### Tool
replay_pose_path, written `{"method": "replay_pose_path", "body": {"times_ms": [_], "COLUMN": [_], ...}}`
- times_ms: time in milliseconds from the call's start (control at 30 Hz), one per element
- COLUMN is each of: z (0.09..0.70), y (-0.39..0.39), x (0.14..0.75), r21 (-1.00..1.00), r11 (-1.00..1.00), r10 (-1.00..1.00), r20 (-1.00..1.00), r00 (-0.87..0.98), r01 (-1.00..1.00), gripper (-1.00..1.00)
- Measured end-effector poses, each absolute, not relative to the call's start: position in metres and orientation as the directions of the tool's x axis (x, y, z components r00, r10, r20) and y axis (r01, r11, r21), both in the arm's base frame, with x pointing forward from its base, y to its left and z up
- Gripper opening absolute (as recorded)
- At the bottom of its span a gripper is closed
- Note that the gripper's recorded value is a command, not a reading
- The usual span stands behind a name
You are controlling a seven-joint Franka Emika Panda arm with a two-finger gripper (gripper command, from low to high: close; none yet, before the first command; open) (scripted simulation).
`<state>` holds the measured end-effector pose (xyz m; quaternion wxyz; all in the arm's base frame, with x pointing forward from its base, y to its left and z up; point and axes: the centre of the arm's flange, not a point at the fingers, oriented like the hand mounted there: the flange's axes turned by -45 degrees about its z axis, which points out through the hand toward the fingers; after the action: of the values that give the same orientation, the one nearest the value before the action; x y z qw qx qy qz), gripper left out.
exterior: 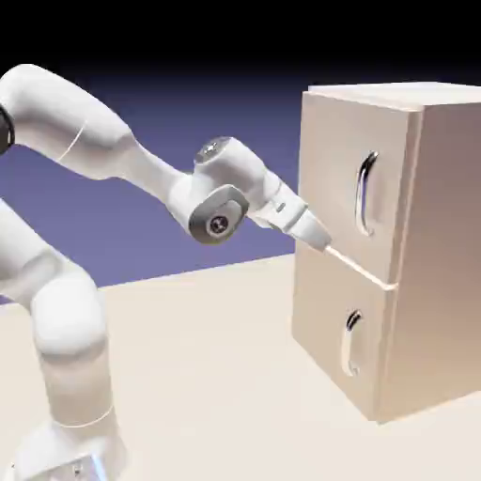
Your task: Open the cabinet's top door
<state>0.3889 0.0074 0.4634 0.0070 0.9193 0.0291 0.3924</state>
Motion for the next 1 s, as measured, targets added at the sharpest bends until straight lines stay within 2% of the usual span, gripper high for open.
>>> {"method": "replay_pose_path", "body": {"times_ms": [500, 1000], "z": [0.514, 0.536], "y": [0.028, 0.020], "x": [0.374, 0.355], "r21": [0.087, 0.115], "r11": [-0.993, -0.992], "r10": [0.115, 0.126], "r20": [0.803, 0.889], "r00": [0.585, 0.441], "r01": [0.076, 0.052], "gripper": [0.00, 0.00]}}
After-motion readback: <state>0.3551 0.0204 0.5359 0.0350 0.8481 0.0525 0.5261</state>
